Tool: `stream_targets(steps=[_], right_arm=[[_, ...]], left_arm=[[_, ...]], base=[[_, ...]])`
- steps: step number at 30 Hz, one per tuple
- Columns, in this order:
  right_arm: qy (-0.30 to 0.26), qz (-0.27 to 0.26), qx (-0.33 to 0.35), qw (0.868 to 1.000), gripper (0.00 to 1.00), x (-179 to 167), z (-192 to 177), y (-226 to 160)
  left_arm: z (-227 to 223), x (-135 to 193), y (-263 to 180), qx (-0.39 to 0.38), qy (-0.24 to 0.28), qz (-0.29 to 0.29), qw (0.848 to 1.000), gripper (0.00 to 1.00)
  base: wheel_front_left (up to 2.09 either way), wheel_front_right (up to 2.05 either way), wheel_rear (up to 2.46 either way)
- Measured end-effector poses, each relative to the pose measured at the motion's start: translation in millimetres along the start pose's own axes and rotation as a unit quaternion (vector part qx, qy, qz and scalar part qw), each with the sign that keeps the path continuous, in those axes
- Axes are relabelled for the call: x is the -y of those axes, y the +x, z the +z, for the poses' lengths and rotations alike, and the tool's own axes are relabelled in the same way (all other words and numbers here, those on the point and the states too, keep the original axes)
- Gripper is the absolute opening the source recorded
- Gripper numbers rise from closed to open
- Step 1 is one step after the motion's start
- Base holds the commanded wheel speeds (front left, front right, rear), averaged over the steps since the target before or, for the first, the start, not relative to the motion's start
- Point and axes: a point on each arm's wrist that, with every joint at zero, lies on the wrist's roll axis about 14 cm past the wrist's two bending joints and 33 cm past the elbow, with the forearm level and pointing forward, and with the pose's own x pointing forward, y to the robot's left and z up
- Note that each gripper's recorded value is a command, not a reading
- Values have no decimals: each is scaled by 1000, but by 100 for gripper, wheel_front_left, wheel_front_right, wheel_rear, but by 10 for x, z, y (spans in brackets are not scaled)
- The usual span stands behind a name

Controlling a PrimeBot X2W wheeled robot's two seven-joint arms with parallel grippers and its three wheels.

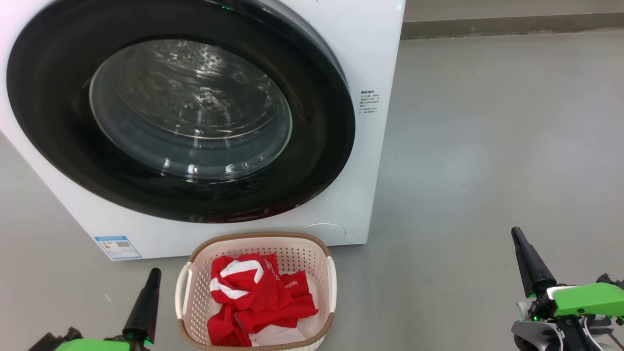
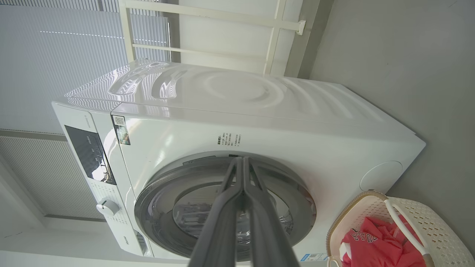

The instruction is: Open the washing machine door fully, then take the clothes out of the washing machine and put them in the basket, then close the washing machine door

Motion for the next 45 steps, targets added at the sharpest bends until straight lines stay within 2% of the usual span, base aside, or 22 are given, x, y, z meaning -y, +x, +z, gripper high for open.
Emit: stream_targets(steps=[45], right_arm=[[0,0,1,1000,0,0,7,0]], left_arm=[[0,0,0,0,0,0,1000,0]], base=[[0,0,0]])
